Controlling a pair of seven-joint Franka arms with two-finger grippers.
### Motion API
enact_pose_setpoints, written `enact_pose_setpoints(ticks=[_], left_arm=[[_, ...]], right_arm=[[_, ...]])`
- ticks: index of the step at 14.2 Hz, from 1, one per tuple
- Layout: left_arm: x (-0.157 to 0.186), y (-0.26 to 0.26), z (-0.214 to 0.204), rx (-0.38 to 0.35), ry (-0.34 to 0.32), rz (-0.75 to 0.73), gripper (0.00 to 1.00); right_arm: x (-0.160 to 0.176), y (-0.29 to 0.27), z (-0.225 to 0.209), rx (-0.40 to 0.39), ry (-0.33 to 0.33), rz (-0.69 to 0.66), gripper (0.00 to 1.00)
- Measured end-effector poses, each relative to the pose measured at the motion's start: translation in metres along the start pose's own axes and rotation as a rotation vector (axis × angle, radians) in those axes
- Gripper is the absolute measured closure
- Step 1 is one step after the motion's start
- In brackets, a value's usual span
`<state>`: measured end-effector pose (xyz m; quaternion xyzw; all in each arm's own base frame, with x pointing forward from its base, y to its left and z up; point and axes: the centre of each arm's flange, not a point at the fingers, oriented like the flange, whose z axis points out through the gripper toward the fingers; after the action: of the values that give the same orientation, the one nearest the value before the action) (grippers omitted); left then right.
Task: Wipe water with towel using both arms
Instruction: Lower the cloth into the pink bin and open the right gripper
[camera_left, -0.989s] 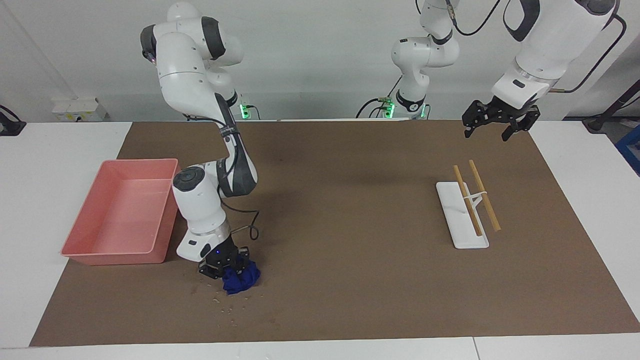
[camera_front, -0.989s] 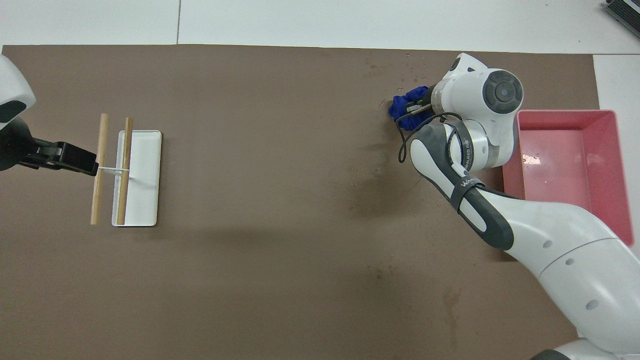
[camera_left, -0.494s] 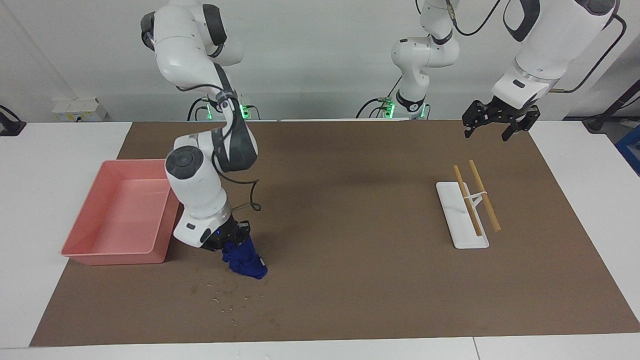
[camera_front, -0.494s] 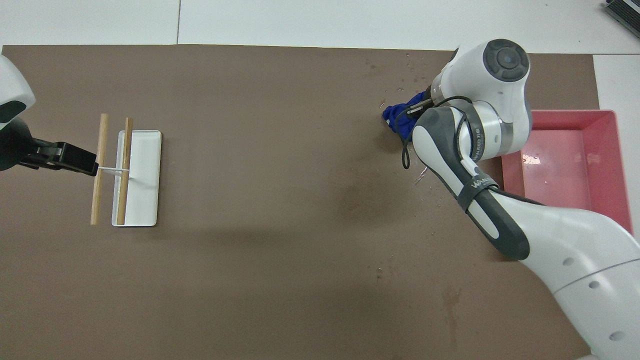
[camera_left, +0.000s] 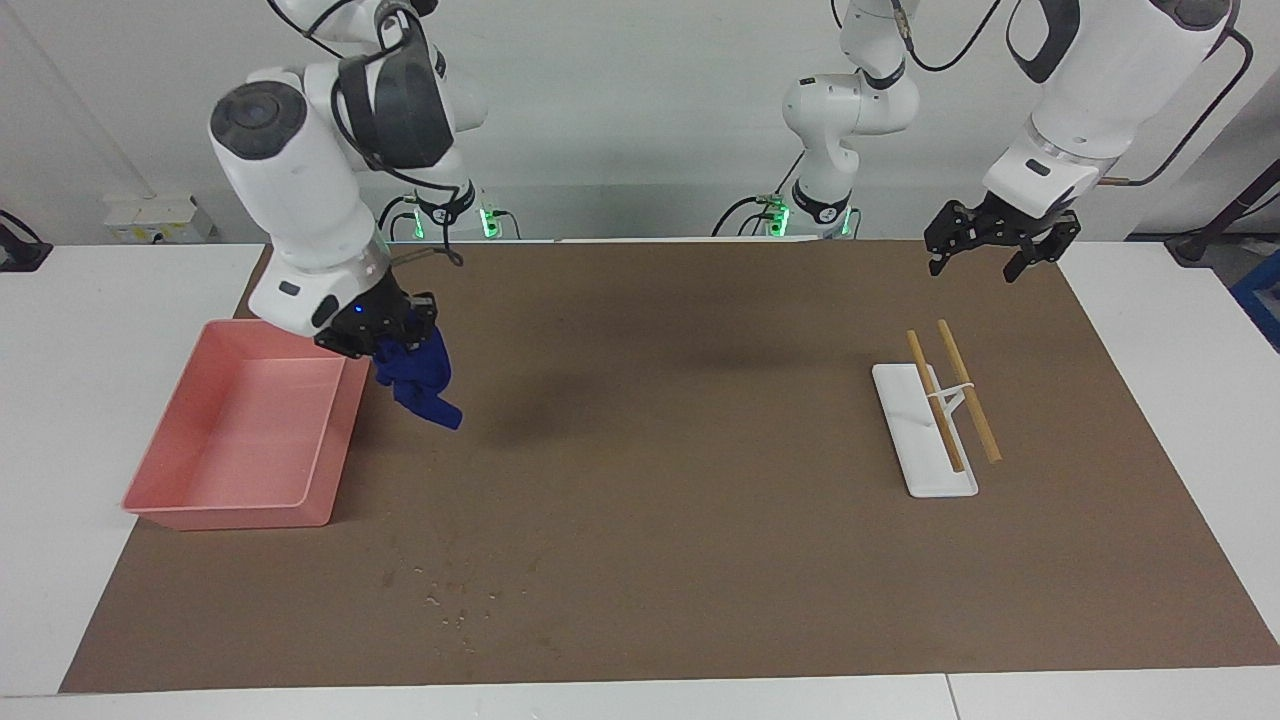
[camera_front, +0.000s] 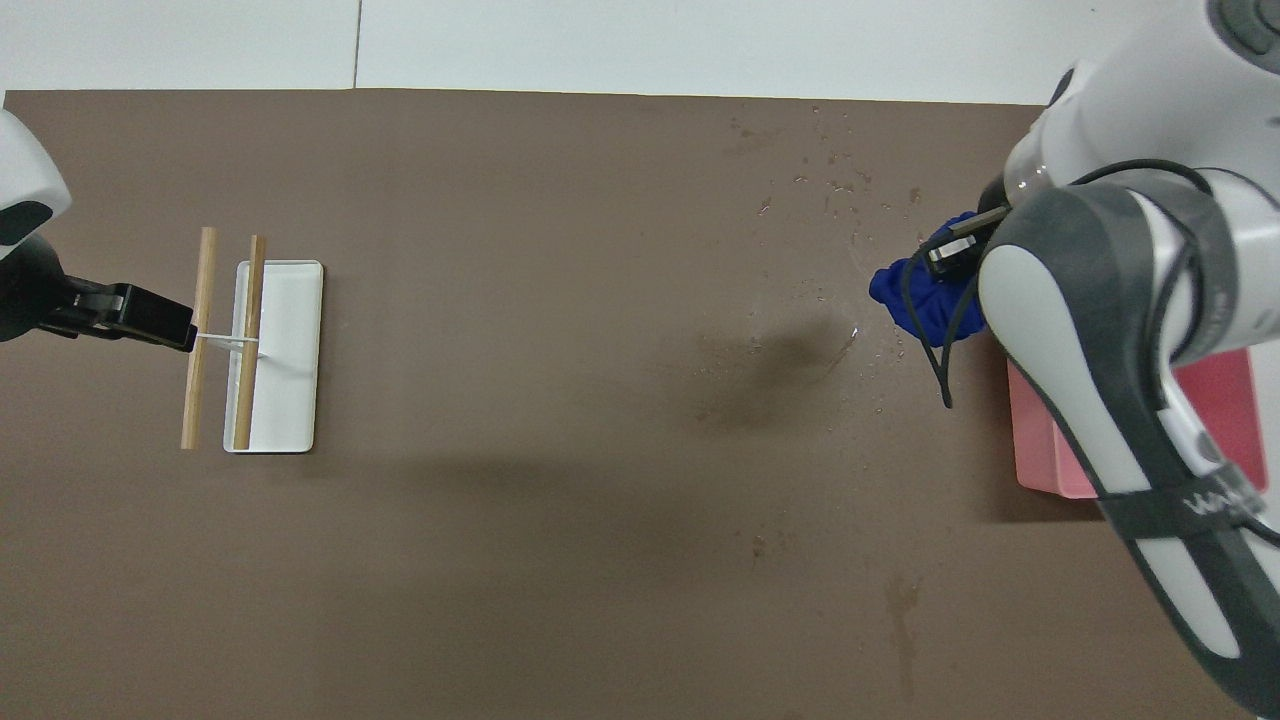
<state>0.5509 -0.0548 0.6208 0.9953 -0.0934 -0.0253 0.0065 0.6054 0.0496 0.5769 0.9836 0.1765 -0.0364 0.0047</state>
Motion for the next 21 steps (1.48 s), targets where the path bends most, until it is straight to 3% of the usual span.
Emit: enact_pose_setpoints(ticks=[2, 5, 10, 15, 16, 21], left_arm=[[0.000, 0.000, 0.000, 0.000, 0.000, 0.000, 0.00], [0.000, 0.000, 0.000, 0.000, 0.000, 0.000, 0.00], [0.000, 0.000, 0.000, 0.000, 0.000, 0.000, 0.00], [0.000, 0.000, 0.000, 0.000, 0.000, 0.000, 0.00], [0.000, 0.000, 0.000, 0.000, 0.000, 0.000, 0.00], [0.000, 0.000, 0.000, 0.000, 0.000, 0.000, 0.00]], right_arm=[[-0.032, 0.059, -0.006, 0.002, 0.001, -0.057, 0.77], [-0.065, 0.131, 0.020, 0.000, 0.015, -0.071, 0.77], [-0.100, 0.133, 0.099, -0.050, 0.047, -0.132, 0.78], [-0.112, 0.146, 0.092, -0.126, 0.117, -0.327, 0.78], [-0.112, 0.146, 0.092, -0.126, 0.117, -0.328, 0.73], [-0.110, 0.146, 0.080, -0.141, 0.135, -0.324, 0.19]])
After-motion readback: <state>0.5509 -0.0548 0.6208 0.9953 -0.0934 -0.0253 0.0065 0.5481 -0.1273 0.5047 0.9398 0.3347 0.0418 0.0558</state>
